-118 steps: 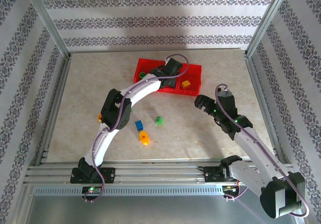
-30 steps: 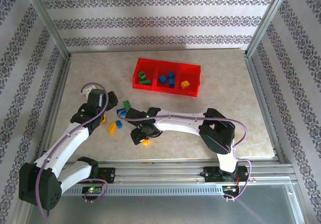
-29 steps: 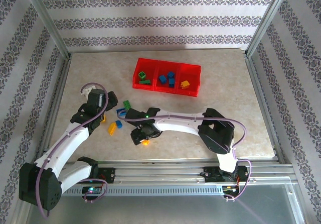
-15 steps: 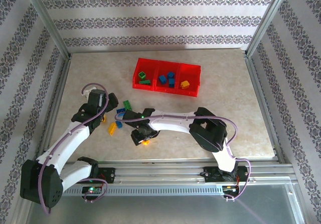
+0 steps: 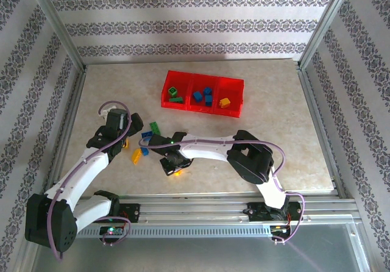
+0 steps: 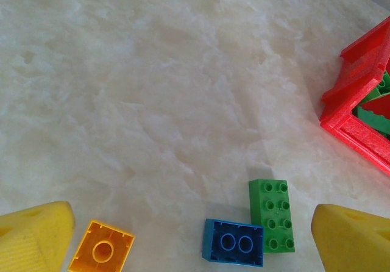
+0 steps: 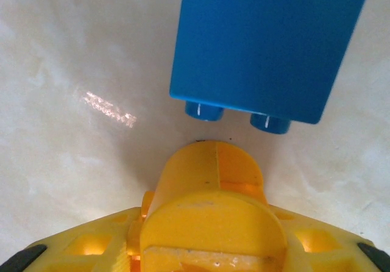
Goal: Sort the legos into containers by color
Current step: Pick up the lego from the bottom-center of the table, then place the lego in the container.
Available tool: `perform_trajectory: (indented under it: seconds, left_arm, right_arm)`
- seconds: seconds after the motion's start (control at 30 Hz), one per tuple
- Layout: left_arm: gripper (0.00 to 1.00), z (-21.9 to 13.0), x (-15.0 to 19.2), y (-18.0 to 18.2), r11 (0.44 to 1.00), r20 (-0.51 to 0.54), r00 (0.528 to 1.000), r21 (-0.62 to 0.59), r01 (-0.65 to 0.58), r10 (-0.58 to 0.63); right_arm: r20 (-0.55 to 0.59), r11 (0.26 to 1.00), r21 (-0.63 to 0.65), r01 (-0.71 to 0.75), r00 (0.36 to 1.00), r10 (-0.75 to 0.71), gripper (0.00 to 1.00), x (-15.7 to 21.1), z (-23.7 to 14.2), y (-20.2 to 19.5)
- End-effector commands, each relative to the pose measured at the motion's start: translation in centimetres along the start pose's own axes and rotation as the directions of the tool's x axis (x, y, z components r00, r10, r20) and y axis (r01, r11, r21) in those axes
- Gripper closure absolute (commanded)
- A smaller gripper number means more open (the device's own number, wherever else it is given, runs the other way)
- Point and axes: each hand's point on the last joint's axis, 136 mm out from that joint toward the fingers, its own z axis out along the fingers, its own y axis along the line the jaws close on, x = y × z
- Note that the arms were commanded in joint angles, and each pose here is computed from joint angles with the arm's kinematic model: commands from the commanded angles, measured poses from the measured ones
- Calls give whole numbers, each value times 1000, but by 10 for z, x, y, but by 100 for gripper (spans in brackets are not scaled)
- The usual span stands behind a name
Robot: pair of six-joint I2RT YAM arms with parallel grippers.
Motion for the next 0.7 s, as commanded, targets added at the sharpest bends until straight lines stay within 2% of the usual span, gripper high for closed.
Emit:
perform_trajectory:
  seconds: [0.0, 0.33, 0.5, 0.67]
  left_arm:
    - [0, 3, -2, 3, 1000, 4, 1000, 0, 25, -25]
    - [0, 1, -3, 3, 1000, 4, 1000, 3, 22, -22]
    - [0, 0, -3, 1, 1000, 1, 1000, 10, 24, -24]
    - [0, -1, -4, 0, 999, -1, 1000, 16, 28, -28]
  right_arm:
    - [20, 1000, 4, -11, 1000, 11, 63, 0, -14, -10]
    - [184, 996, -2, -87, 979, 86, 63, -21, -82, -65]
    - [300, 987, 19, -161, 943, 147, 63, -42, -122, -118]
    - [397, 963, -18, -268, 882, 253, 62, -69, -156, -179]
